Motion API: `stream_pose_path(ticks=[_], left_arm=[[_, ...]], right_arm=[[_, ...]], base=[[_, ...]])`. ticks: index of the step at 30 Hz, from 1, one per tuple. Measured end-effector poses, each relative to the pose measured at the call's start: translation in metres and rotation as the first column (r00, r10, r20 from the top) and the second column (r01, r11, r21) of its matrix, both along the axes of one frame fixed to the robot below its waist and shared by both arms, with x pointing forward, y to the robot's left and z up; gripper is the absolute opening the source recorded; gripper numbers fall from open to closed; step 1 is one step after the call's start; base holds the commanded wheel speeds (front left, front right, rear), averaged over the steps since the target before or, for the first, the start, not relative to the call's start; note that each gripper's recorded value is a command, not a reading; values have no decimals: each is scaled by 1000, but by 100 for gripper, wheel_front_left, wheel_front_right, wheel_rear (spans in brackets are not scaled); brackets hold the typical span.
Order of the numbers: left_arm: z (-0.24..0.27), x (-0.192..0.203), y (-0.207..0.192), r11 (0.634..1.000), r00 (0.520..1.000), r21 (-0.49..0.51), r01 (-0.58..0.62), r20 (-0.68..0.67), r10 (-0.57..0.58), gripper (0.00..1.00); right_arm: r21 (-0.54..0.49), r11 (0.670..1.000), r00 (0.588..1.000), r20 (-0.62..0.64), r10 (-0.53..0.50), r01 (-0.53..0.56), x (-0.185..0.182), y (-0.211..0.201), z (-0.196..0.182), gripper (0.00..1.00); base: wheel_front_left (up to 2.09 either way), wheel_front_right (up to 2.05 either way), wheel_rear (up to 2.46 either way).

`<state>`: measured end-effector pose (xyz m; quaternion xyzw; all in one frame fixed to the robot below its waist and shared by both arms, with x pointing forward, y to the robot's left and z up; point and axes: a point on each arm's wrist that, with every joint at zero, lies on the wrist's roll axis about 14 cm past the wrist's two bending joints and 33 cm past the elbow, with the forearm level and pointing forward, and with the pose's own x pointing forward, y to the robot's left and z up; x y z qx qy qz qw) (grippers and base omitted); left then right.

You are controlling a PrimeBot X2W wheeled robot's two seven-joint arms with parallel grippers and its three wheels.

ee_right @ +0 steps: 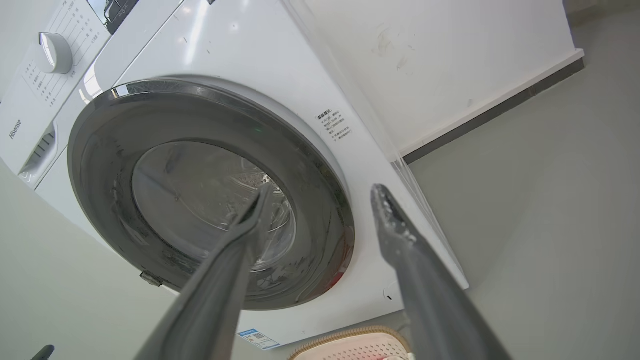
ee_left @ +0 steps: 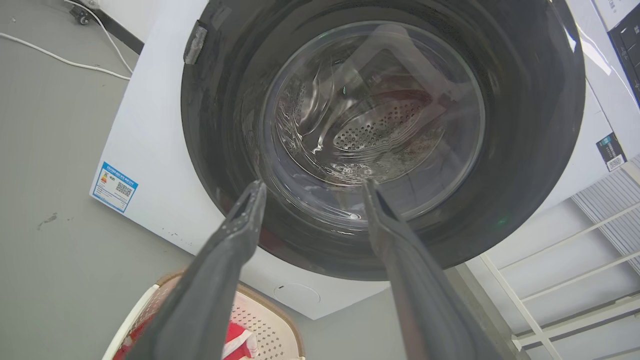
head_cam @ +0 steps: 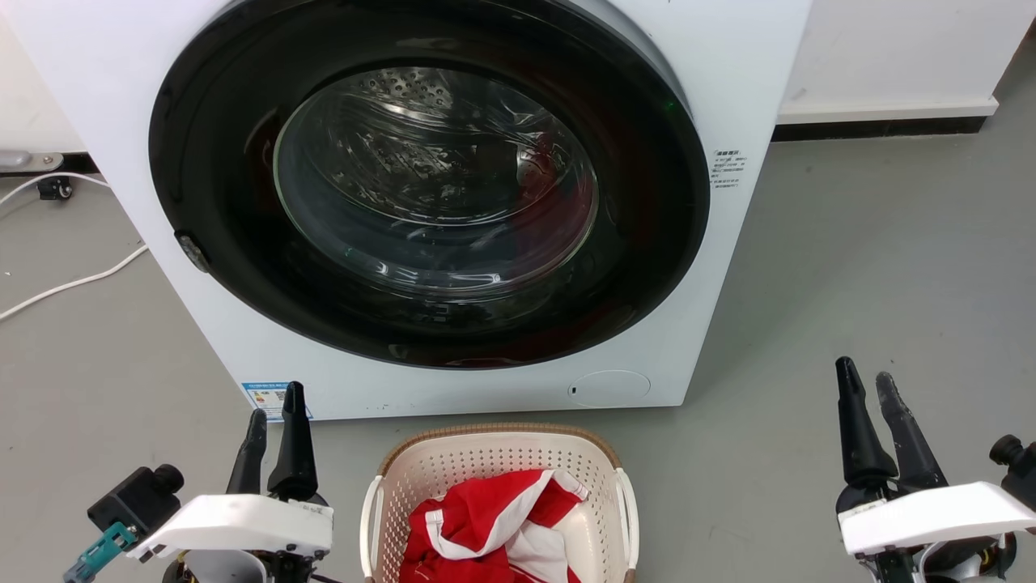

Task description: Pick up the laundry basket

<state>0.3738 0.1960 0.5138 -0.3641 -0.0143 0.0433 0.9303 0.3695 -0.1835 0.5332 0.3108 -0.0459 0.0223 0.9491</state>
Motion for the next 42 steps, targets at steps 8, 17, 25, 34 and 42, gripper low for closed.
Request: stream_pose_path(ticks=[8, 17, 25, 34, 42], left_arm=[[1, -3, -2, 993, 1000, 114, 2, 8, -2, 100], [1, -6, -5, 974, 1000, 227, 8, 15, -11, 100], [1, -7, -8, 947, 1000, 319, 13, 20, -21, 100], [-1, -9, -11, 912, 999, 409, 20, 19, -31, 100], [-1, -10, -13, 879, 999, 477, 19, 24, -35, 100]], right_arm=[[-115, 993, 1000, 19, 1, 1, -4, 3, 2, 100], [-223, 975, 999, 39, 4, 5, -7, 6, 5, 100], [-307, 951, 999, 53, 6, 10, -10, 8, 6, 100], [-402, 915, 998, 63, 14, 13, -13, 11, 5, 100], [-470, 882, 997, 76, 19, 19, -16, 12, 6, 100]], base=[[0, 0, 0], [0, 0, 0], [0, 0, 0], [0, 0, 0], [0, 0, 0]])
